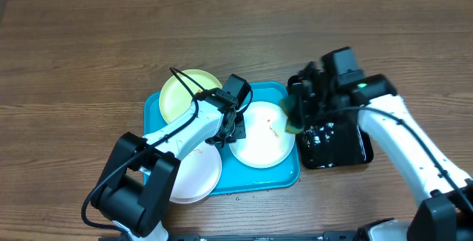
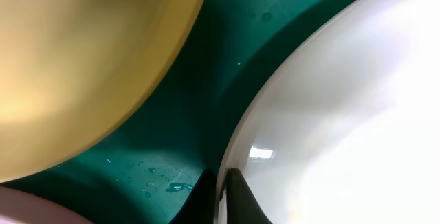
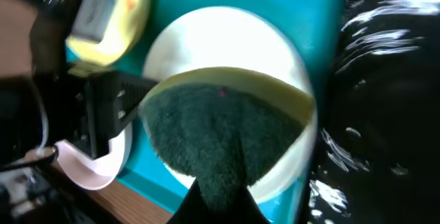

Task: Clean dirty plates on tray and stack at the side
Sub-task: 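Move sponge onto white plate and scrub it, left gripper holding rim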

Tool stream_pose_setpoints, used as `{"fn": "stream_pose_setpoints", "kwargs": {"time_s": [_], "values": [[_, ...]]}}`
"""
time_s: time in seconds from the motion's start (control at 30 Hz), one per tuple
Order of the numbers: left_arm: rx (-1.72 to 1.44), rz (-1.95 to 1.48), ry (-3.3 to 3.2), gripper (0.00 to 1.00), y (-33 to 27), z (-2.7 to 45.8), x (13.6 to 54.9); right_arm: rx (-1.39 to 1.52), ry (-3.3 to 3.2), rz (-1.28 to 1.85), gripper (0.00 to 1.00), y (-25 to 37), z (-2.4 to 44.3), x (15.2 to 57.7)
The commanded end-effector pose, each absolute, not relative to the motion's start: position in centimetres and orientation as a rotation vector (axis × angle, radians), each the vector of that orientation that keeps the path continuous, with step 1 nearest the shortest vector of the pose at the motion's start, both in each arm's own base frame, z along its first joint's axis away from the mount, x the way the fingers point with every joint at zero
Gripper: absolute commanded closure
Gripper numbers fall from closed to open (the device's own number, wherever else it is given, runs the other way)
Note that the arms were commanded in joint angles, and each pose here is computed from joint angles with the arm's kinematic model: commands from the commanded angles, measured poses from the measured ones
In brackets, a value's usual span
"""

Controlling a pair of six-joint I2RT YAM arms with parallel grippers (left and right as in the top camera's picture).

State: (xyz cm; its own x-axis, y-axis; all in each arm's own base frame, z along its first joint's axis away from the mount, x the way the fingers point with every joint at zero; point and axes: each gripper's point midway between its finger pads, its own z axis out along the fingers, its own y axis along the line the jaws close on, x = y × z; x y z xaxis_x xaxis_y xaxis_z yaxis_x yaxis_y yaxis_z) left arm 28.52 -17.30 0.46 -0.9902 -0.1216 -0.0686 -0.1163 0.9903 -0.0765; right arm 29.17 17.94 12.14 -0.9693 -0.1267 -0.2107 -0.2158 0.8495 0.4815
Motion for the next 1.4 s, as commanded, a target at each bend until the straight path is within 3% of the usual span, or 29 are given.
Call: {"fn": "stream_pose_setpoints", "kwargs": {"time_s": [0.0, 0.17, 0.77, 0.83, 0.87, 0.93, 0.97, 1.03, 1.17, 1.23, 1.37], "values": [[-0.215, 0.012, 3.100, 0.96, -15.7, -1.4, 27.2, -0.419, 2.851, 0.617, 0.96, 19.6, 10.9, 28.6], [-0.215, 0.016, 3.103, 0.96, -15.7, -1.4, 27.1, -0.350, 2.828, 0.211, 0.96, 18.6, 9.2, 29.3], [-0.216, 0.015, 3.103, 0.96, -15.7, -1.4, 27.1, -0.386, 2.676, 0.274, 0.95, 19.9, 3.8, 29.6], [-0.216, 0.015, 3.103, 0.96, -15.7, -1.4, 27.1, -0.385, 2.672, 0.277, 0.84, 20.0, 3.8, 29.7], [-0.216, 0.015, 3.103, 0.96, -15.7, -1.4, 27.1, -0.385, 2.672, 0.277, 0.71, 20.0, 3.7, 29.8], [-0.216, 0.015, 3.103, 0.96, -15.7, -1.4, 27.1, -0.385, 2.669, 0.278, 0.33, 20.1, 3.6, 29.9], [-0.216, 0.015, 3.103, 0.96, -15.7, -1.4, 27.1, -0.385, 2.668, 0.279, 0.27, 20.1, 3.5, 30.0], [-0.216, 0.015, 3.103, 0.96, -15.7, -1.4, 27.1, -0.385, 2.670, 0.278, 0.26, 20.2, 3.2, 30.1], [-0.216, 0.015, 3.103, 0.96, -15.7, -1.4, 27.1, -0.389, 2.712, 0.261, 0.31, 20.0, 1.8, 29.7], [-0.216, 0.015, 3.103, 0.96, -15.7, -1.4, 27.1, -0.392, 2.742, 0.242, 0.62, 19.8, 0.8, 29.4], [-0.216, 0.015, 3.102, 0.96, -15.7, -1.4, 27.1, -0.384, 2.755, 0.234, 0.94, 19.7, 0.2, 29.4]]}}
